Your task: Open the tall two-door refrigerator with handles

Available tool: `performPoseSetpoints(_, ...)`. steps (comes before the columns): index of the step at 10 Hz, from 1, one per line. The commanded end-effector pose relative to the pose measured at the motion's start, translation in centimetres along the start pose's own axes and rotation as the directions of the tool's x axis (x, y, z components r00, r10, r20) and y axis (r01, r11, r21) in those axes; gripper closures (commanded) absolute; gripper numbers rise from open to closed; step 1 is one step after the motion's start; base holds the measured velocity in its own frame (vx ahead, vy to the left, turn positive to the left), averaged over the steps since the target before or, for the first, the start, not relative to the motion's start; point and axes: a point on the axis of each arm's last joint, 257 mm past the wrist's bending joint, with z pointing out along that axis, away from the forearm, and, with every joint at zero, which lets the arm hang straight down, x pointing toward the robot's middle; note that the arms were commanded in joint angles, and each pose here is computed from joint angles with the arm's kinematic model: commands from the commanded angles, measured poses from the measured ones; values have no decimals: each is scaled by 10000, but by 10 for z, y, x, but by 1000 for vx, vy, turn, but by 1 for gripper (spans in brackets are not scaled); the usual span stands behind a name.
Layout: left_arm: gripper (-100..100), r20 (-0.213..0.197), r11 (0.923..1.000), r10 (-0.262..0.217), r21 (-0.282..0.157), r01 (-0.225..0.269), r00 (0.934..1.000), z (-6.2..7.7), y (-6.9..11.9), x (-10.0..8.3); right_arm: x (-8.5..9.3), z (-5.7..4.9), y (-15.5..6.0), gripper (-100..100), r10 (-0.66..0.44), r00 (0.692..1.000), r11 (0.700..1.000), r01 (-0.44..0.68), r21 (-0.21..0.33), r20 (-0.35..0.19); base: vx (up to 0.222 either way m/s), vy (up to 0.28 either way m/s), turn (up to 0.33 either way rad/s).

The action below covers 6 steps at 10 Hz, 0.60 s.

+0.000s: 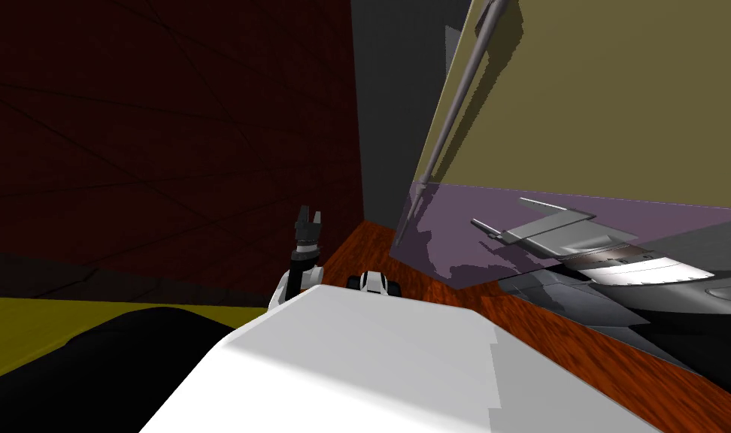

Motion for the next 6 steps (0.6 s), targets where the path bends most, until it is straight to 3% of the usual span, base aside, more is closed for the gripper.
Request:
performPoseSetpoints(1, 0, 0, 10000, 0, 0, 0, 10000, 0, 0, 0, 18, -4, -15, -100, 188, 9993, 9991, -176, 391, -318, 108, 50, -34)
performPoseSetpoints(6, 0, 1, 10000, -1, -1, 1, 10000, 0, 0, 0, 11, -7, -30, -100, 65, 9994, 9976, -42, 684, -340, 188, 107, -52)
